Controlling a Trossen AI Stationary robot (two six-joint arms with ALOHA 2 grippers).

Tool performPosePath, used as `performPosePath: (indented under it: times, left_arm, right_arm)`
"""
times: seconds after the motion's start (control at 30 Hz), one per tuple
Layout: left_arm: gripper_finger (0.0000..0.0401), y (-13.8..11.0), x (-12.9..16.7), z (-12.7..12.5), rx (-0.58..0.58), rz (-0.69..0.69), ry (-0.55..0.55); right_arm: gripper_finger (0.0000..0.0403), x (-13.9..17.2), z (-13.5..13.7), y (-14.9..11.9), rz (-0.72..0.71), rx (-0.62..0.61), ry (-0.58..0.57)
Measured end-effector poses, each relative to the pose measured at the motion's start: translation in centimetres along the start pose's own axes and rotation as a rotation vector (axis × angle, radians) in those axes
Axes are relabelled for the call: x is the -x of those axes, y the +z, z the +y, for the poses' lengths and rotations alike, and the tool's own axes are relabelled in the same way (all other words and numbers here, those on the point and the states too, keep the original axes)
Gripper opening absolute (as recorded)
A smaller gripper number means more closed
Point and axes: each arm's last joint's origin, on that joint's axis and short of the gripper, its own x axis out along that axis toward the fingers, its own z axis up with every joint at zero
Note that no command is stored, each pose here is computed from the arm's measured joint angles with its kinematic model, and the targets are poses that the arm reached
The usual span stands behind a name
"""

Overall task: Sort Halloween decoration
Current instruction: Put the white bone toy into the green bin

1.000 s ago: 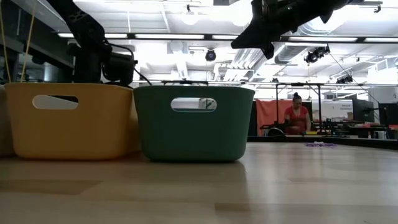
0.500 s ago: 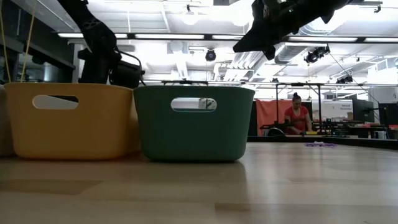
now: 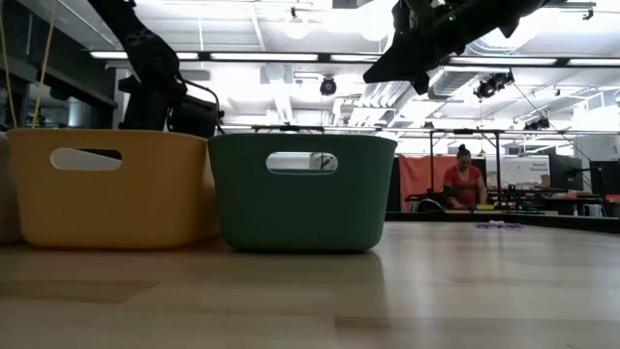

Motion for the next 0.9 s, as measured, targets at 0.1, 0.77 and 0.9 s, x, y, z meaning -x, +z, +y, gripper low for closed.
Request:
performPosePath:
  times: [0.1, 0.77, 0.9]
  left_arm:
    - [0.0121, 0.1, -0.2, -0.1, 0.003, 0.013, 0.025]
    - [0.0000, -1.1, 4.2, 2.5, 0.124, -0.194, 0.085]
    - [0.0000, -2.4, 5.3, 2.0, 0.124, -0.219, -0.031]
  right_arm:
    - [0.0000, 0.0, 0.0, 0.0, 0.000, 0.000, 0.000]
    - [0.0000, 0.0, 0.1, 0.3, -0.032, -0.011, 0.008]
    - [0.0000, 0.0, 0.1, 0.3, -0.033, -0.030, 0.009]
